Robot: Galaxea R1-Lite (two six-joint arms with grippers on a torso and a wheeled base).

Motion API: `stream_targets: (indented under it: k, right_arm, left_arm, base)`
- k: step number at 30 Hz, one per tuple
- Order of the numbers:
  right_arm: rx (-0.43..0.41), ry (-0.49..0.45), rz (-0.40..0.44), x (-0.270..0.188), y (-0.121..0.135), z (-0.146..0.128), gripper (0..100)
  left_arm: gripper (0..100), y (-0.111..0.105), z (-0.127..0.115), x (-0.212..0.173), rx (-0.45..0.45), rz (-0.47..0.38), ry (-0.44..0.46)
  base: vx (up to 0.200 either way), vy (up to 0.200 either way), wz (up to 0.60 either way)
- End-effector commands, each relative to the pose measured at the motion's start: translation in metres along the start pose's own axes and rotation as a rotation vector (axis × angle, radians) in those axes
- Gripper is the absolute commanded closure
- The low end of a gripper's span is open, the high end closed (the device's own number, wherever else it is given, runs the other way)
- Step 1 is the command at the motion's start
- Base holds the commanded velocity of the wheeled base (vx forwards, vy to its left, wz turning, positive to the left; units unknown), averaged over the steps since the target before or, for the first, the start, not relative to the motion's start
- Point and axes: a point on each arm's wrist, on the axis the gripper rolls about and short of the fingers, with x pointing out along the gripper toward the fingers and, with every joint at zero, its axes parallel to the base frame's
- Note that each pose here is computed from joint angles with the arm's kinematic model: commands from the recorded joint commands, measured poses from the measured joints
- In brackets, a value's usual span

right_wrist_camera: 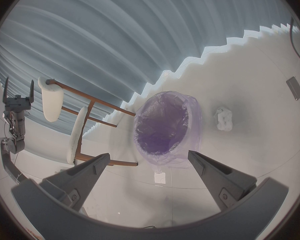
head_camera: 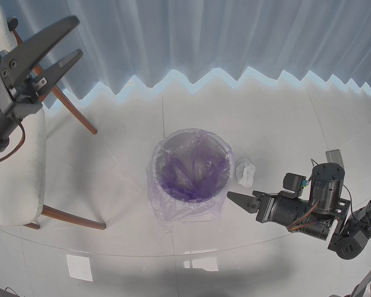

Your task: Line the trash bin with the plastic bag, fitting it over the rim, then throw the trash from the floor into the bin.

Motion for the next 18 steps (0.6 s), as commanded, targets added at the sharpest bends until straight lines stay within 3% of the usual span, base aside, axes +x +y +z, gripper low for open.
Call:
stream_targets:
  k: [1, 4, 7, 18]
  right_arm:
    - [0.001, -0.005, -0.006, 0.001, -0.001, 0.001, 0]
    - [0.001, 0.001, -0.009, 0.001, -0.002, 0.0, 0]
    - [0.0, 0.0, -0.01, 0.002, -0.002, 0.0, 0]
    - [-0.014, 0.046, -0.037, 0.013, -0.009, -0.011, 0]
  left_arm:
    - [0, -0.01, 0.003, -0.012, -0.033, 0.022, 0.069]
    - [0, -0.013, 0.0, -0.014, -0.062, -0.004, 0.129]
    - [0, -0.014, 0.004, -0.013, -0.082, -0.013, 0.118]
    - [0, -0.019, 0.013, -0.016, -0.093, -0.044, 0.108]
  base:
    - [0.0, 0.0, 0.0]
    - [0.0, 0.0, 0.0]
    - [0.0, 0.0, 0.0]
    - [0.0, -0.2, 0.0]
